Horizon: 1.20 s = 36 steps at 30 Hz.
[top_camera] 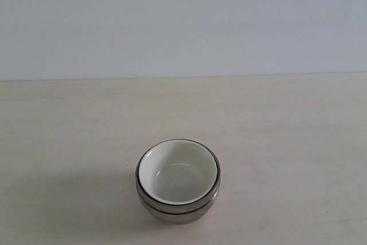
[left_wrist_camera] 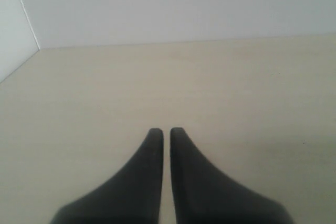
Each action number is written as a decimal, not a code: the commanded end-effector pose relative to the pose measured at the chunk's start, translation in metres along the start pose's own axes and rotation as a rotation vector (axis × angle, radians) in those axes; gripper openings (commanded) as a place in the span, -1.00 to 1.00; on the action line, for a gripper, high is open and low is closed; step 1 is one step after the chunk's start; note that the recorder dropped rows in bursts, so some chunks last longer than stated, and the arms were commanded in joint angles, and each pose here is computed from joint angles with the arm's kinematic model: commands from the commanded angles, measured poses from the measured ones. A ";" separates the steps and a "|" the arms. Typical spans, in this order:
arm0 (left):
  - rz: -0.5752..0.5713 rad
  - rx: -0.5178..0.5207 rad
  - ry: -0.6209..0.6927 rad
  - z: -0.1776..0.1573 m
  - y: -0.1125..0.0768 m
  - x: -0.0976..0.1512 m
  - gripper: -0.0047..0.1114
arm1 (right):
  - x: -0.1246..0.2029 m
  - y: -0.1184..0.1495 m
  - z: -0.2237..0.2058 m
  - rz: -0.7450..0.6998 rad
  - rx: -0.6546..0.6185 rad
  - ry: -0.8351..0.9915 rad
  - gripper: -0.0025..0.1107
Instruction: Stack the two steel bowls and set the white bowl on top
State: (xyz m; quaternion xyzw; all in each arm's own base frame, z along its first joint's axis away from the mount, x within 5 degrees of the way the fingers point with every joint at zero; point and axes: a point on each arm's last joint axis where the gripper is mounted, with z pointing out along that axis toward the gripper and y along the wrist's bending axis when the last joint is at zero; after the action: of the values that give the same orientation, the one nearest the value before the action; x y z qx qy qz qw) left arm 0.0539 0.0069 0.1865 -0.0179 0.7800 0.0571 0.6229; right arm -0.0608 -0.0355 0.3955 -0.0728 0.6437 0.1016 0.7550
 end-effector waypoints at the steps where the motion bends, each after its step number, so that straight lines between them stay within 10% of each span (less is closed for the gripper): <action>1: -0.014 -0.002 0.000 0.000 0.000 0.001 -0.85 | 0.012 0.006 0.023 0.092 -0.032 -0.100 -0.96; 36: -0.014 -0.002 0.000 0.000 0.000 0.001 -0.85 | 0.203 0.015 0.093 0.261 0.005 0.106 -0.96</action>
State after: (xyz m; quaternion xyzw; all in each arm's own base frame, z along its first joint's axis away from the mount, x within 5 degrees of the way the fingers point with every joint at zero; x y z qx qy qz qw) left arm 0.0539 0.0069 0.1865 -0.0179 0.7800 0.0571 0.6229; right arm 0.0532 0.0124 0.2208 -0.0018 0.6964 0.1892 0.6923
